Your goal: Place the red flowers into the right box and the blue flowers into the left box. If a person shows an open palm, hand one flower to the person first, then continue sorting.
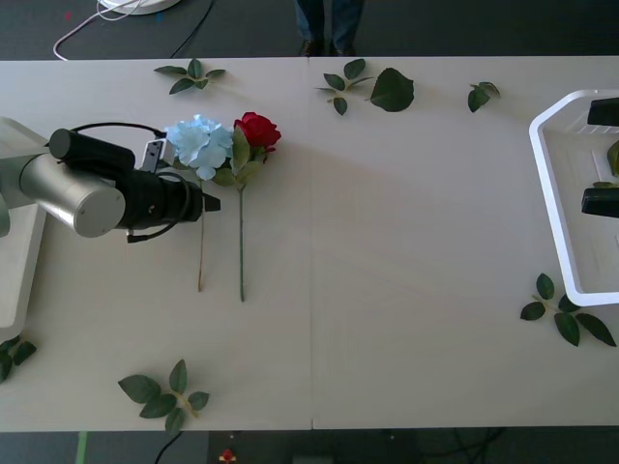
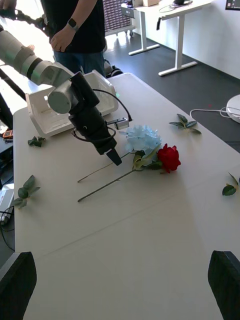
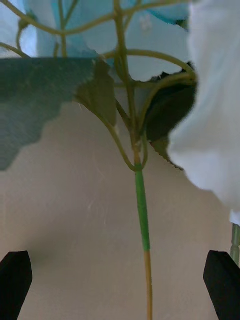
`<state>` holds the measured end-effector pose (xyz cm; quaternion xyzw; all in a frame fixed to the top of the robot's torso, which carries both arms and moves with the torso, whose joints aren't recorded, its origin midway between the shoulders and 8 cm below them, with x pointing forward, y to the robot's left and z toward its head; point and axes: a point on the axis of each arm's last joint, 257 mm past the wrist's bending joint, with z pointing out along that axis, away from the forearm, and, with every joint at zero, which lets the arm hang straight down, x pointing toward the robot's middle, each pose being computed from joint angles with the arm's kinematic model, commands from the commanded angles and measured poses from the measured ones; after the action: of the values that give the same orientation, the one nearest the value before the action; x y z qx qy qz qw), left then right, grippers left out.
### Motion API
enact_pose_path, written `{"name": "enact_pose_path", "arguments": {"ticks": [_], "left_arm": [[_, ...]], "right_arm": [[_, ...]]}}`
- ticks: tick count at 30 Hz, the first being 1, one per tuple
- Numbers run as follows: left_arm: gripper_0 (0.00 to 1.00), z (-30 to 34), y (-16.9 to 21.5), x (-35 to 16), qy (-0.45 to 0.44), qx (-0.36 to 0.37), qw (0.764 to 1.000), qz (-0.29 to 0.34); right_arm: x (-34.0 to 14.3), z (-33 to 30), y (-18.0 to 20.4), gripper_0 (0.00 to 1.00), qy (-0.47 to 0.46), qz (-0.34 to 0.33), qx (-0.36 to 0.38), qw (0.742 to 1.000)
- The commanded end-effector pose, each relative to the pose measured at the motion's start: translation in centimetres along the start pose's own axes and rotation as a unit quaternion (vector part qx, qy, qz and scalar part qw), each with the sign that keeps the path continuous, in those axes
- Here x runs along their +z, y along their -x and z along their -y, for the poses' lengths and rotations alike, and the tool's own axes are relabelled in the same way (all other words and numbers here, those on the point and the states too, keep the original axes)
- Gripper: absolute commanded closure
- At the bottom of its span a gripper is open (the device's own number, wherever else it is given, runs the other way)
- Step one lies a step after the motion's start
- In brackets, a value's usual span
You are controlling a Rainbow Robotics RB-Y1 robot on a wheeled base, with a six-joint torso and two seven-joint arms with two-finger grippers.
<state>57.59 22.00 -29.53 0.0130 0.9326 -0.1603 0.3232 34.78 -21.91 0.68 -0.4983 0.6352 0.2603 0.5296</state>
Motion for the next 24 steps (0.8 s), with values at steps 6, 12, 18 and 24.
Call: {"name": "enact_pose_path", "arguments": {"ticks": [6, 12, 18, 24], "left_arm": [[0.19, 0.9, 3.5, -0.6, 0.002, 0.065, 0.997, 0.03], [1.0, -0.3, 4.0, -0.7, 0.017, 0.081, 0.996, 0.034], [1.0, -1.9, 4.7, -0.8, 0.036, 0.1, 0.994, 0.041], [1.0, -2.2, 5.0, -0.8, 0.039, 0.099, 0.993, 0.043]], "right_arm": [[-0.2, -0.7, 0.6, 0.0, 0.012, -0.017, -0.03, 0.999], [-0.2, -0.7, 0.6, 0.0, 0.012, -0.017, -0.03, 0.999], [-0.2, -0.7, 0.6, 0.0, 0.012, -0.017, -0.03, 0.999], [-0.2, -0.7, 0.6, 0.0, 0.012, -0.017, -0.03, 0.999]]}}
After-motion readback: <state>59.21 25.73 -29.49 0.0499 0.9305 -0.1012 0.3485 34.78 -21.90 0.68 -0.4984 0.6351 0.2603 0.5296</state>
